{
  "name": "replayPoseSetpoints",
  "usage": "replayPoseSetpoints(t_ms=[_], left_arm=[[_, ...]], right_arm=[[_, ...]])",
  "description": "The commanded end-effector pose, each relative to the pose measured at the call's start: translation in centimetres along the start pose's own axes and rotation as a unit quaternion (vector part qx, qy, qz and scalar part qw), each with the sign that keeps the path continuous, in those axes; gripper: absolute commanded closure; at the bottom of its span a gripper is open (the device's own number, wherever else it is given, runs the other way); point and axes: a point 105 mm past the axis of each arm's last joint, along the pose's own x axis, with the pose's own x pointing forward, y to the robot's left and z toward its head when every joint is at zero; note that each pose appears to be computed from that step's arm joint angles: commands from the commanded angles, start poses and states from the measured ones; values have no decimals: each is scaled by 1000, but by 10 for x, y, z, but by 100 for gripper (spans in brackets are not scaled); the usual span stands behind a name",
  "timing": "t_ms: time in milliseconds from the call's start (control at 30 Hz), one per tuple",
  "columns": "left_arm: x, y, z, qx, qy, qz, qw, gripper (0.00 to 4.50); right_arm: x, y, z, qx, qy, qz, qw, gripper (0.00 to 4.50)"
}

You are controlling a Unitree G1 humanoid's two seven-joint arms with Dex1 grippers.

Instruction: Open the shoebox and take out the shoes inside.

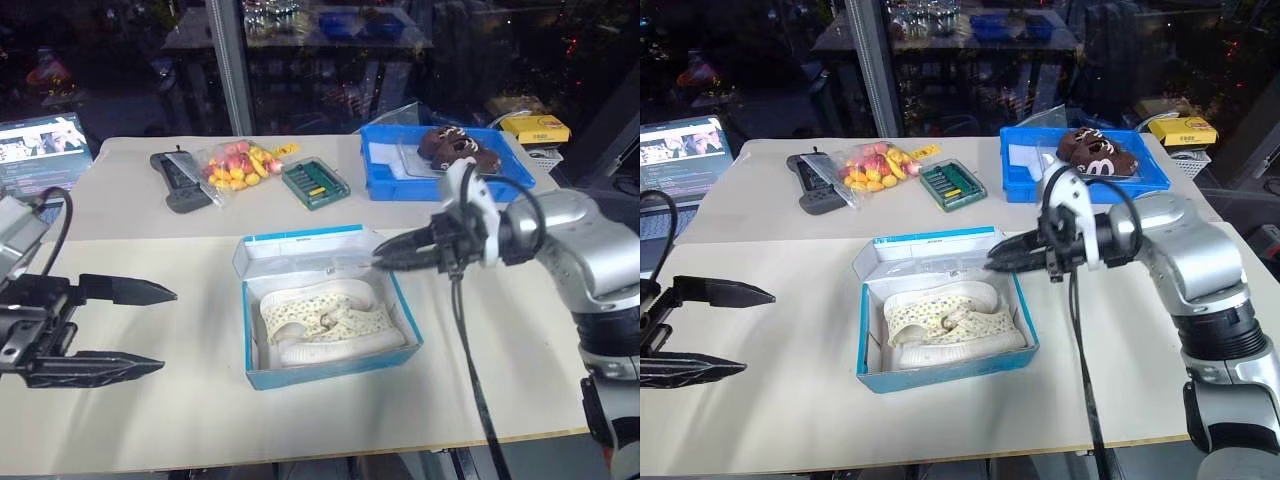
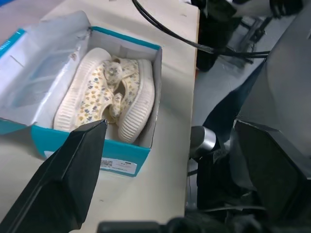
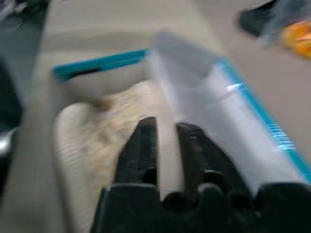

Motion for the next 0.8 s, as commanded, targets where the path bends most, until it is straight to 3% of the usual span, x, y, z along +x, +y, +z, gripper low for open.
replayPoseSetpoints(t_ms=[33,233,533,700,800], left_arm=[[2,2,1,19,5,-5,1000,0],[6,4,-5,19,9,-8,1000,0],[8,8,-14,23,18,8,1000,0],[8,9,-17,19,20,14,1000,0],[9,9,-19,15,20,15,1000,0]], right_arm=[[27,7,-13,-34,35,5,999,203],[38,6,-20,-68,58,1,996,7],[44,6,-12,-83,46,14,995,7],[49,11,-3,-77,23,26,996,144],[56,14,-15,-65,29,34,997,251]])
